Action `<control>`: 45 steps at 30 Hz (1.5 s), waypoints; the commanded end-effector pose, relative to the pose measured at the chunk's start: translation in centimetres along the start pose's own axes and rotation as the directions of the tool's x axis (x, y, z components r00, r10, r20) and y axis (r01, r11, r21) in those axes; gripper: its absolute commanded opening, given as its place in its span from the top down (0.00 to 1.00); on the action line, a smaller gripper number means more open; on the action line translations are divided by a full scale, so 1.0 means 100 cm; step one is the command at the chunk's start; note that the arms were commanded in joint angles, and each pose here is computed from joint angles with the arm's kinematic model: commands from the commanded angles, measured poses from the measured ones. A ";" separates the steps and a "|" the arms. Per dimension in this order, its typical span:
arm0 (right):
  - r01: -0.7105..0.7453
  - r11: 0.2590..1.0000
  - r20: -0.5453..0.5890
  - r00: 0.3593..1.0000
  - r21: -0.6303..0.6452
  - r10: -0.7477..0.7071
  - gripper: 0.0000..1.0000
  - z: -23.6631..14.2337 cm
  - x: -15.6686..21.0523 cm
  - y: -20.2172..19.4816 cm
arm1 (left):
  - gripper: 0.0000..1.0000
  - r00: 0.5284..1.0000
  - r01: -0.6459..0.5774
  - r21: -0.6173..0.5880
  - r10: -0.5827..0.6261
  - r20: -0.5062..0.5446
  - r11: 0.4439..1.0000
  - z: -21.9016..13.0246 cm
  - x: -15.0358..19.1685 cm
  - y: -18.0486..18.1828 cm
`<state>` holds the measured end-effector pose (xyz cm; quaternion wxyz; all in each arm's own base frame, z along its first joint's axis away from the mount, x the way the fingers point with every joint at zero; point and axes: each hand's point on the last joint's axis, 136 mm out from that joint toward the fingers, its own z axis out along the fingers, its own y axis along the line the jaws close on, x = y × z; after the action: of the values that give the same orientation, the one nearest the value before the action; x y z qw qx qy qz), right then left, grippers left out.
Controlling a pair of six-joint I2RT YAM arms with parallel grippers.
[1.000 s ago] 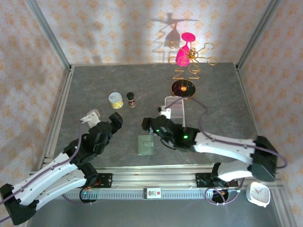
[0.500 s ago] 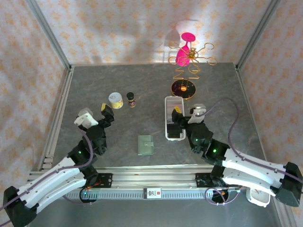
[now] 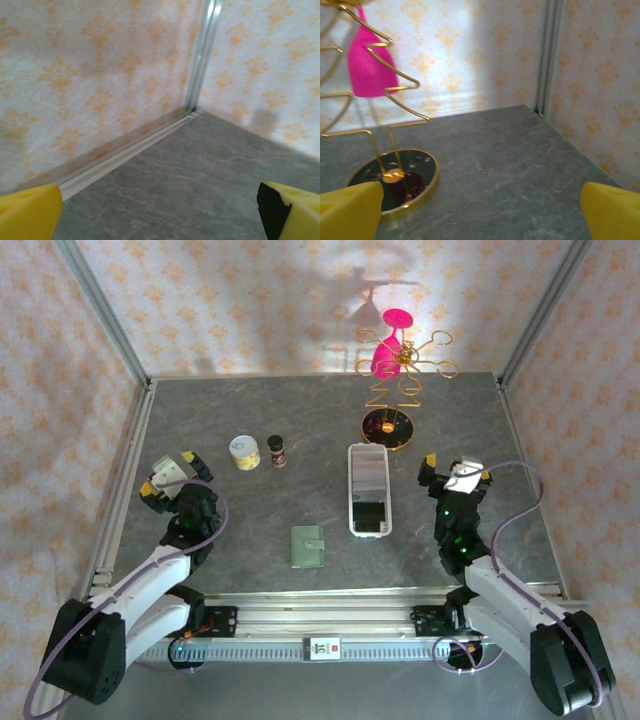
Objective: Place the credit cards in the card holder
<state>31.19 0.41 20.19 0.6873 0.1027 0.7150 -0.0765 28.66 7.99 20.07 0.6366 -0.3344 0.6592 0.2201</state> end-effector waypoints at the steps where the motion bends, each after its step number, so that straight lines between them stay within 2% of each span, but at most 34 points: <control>1: -0.055 0.998 0.031 0.998 -0.040 0.057 0.00 0.003 0.000 -0.002 | 0.01 1.000 0.026 -0.029 -0.026 0.003 0.999 0.009 0.002 0.005; 12: -0.027 0.999 -0.023 0.999 -0.036 0.026 0.00 0.007 0.043 -0.009 | 0.01 0.996 -0.046 -0.069 0.041 -0.073 0.997 0.033 0.055 0.008; 15: -0.026 0.999 -0.027 0.999 -0.045 0.025 0.00 0.011 0.048 -0.008 | 0.01 0.994 -0.057 -0.021 0.055 -0.096 0.998 0.040 0.059 -0.003; 19: -0.031 0.996 0.013 0.999 -0.087 0.032 0.00 0.016 0.040 -0.002 | 0.01 0.998 -0.032 0.082 0.036 -0.052 0.996 0.047 0.053 -0.015; 22: -0.013 0.993 -0.011 1.000 -0.116 0.011 0.00 0.025 0.047 0.007 | 0.01 0.998 -0.044 0.204 0.051 -0.029 0.978 0.049 0.050 -0.035; 26: -0.041 0.986 -0.005 0.999 -0.163 0.041 0.00 0.033 0.047 0.011 | 0.01 0.999 -0.040 0.249 0.035 0.024 0.968 0.047 0.052 -0.036; 28: -0.042 0.987 -0.017 0.999 -0.158 0.040 0.00 0.040 0.054 0.009 | 0.01 0.997 -0.063 0.315 0.077 -0.030 0.947 0.046 0.061 -0.051; 30: -0.052 0.991 -0.039 0.998 -0.123 0.047 0.00 0.048 0.060 0.004 | 0.00 0.995 -0.095 0.390 0.102 0.005 0.916 0.042 0.064 -0.063; 31: -0.065 0.990 -0.057 0.997 -0.122 0.058 0.00 0.052 0.065 0.002 | 0.01 0.994 -0.087 0.412 0.106 -0.022 0.907 0.039 0.072 -0.062; 33: -0.089 0.987 -0.032 0.996 -0.134 0.085 0.00 0.056 0.065 0.000 | 0.01 0.997 -0.077 0.413 0.069 0.034 0.907 0.037 0.063 -0.059; 35: -0.087 0.990 -0.125 0.989 -0.115 0.073 0.00 0.067 0.077 -0.001 | 0.00 0.995 -0.079 0.403 0.096 -0.022 0.912 0.042 0.072 -0.060; 37: -0.127 0.987 -0.099 0.988 -0.099 0.117 0.00 0.069 0.074 -0.009 | 0.00 0.997 -0.077 0.406 0.080 0.009 0.911 0.040 0.068 -0.059; 45: -0.123 0.988 -0.116 0.987 -0.095 0.112 0.00 0.071 0.075 -0.009 | 0.01 0.996 -0.076 0.404 0.084 -0.001 0.911 0.041 0.069 -0.059</control>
<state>37.25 -1.95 11.59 0.6458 0.1096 0.7556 -0.0017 35.89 5.78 12.75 0.6607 -0.1741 0.7221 0.1084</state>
